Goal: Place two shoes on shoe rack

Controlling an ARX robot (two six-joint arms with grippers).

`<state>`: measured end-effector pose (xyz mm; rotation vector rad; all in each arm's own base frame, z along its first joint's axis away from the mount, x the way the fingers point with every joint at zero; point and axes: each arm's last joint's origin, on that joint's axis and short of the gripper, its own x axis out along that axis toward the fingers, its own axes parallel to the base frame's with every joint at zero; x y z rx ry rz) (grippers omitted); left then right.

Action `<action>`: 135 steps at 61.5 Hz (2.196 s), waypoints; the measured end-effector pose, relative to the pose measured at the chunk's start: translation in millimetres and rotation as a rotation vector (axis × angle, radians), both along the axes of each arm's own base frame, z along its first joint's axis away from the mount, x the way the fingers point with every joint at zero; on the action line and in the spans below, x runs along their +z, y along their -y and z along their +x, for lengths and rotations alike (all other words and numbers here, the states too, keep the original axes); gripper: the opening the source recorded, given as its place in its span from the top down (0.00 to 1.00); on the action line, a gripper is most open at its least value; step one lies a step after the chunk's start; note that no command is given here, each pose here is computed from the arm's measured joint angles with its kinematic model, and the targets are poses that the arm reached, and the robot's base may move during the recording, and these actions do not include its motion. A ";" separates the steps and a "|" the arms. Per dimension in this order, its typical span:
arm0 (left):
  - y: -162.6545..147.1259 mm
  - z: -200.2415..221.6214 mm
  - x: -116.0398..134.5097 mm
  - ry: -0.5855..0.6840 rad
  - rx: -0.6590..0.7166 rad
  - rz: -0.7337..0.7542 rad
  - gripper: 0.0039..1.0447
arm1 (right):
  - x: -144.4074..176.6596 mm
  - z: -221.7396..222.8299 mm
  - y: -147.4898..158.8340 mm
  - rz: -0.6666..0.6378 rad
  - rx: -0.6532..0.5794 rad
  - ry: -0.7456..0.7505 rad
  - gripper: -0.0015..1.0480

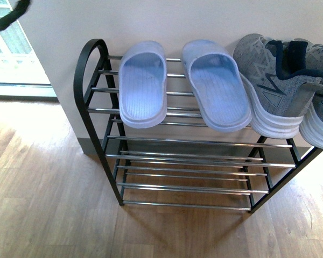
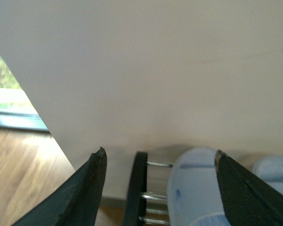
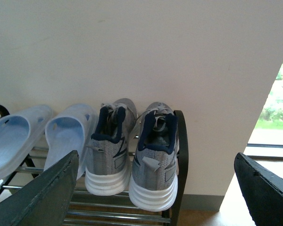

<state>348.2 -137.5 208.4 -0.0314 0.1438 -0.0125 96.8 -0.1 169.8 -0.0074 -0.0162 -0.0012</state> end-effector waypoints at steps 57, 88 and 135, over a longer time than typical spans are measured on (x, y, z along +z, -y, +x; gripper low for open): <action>-119.8 -163.7 -34.9 0.133 0.008 0.022 0.99 | 0.0 0.0 0.0 0.000 0.000 0.000 0.09; -136.9 -202.5 -44.5 0.134 0.010 0.023 0.99 | 0.0 0.0 0.0 0.000 0.000 0.000 0.09; -137.1 -234.4 -37.1 0.158 0.010 0.023 0.99 | 0.0 0.0 0.0 0.000 0.000 0.000 0.09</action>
